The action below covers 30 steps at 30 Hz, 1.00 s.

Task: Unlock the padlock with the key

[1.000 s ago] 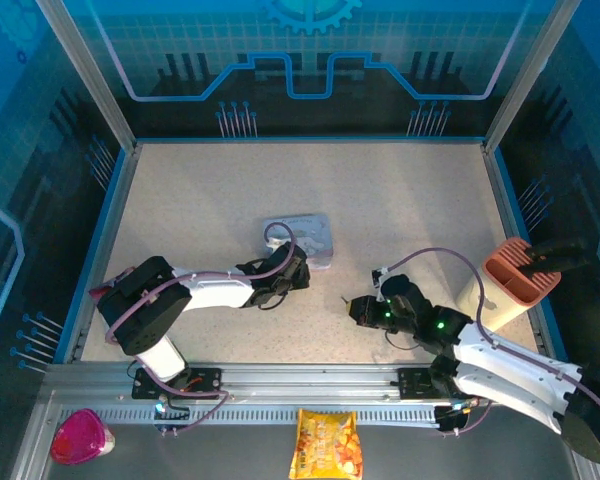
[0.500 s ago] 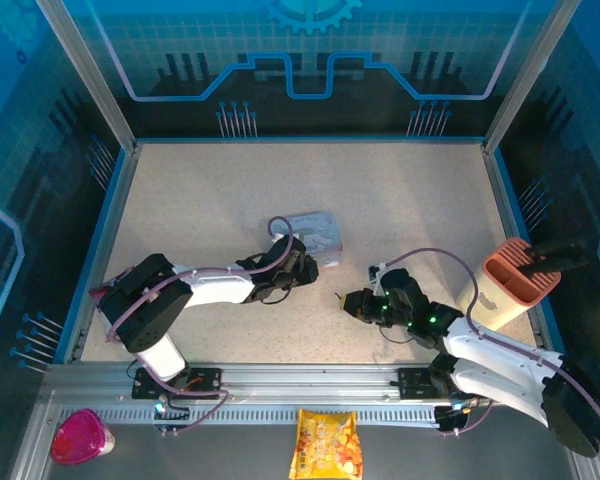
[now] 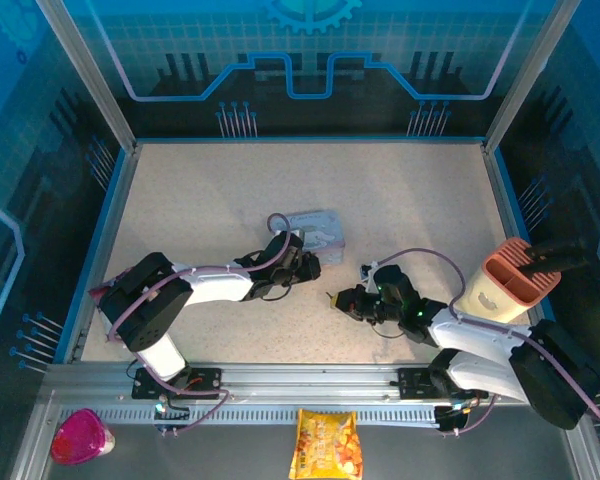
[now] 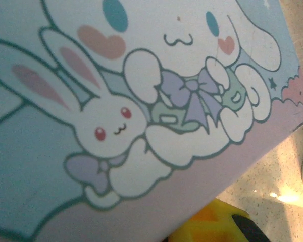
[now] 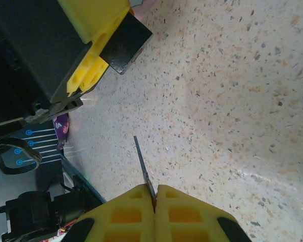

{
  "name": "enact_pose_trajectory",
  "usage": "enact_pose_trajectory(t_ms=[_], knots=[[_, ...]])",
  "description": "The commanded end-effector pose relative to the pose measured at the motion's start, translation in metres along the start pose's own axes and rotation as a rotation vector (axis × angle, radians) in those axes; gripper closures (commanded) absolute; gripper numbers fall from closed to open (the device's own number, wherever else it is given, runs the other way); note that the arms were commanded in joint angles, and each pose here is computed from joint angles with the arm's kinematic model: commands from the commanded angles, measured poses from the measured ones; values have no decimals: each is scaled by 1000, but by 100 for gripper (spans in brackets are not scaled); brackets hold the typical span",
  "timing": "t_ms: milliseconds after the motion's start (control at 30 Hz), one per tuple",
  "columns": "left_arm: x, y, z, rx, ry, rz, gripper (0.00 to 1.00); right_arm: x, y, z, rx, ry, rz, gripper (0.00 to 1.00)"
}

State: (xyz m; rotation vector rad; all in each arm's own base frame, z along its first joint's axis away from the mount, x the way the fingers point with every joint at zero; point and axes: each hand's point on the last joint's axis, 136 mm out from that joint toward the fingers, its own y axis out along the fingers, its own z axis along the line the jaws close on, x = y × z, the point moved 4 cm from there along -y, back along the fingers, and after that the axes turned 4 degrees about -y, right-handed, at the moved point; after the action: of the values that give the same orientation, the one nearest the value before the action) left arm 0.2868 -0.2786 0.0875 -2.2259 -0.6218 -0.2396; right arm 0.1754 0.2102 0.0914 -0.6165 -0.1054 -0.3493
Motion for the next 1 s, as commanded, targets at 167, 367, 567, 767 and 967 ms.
enact_pose_trajectory(t_ms=[167, 367, 567, 767, 967], knots=[[17, -13, -33, -163, -30, -22, 92, 1, 9, 19, 107, 22, 14, 100], [20, -16, -37, -199, -53, -16, 92, 1, 17, 18, 137, 45, 21, 100], [20, -14, -38, -221, -74, -8, 92, 10, 19, 10, 165, 91, 0, 100], [20, -15, -33, -230, -106, -5, 92, 19, 14, 5, 178, 88, -44, 100], [23, -23, -32, -270, -218, 2, 93, 29, 12, 20, 257, 58, -98, 100]])
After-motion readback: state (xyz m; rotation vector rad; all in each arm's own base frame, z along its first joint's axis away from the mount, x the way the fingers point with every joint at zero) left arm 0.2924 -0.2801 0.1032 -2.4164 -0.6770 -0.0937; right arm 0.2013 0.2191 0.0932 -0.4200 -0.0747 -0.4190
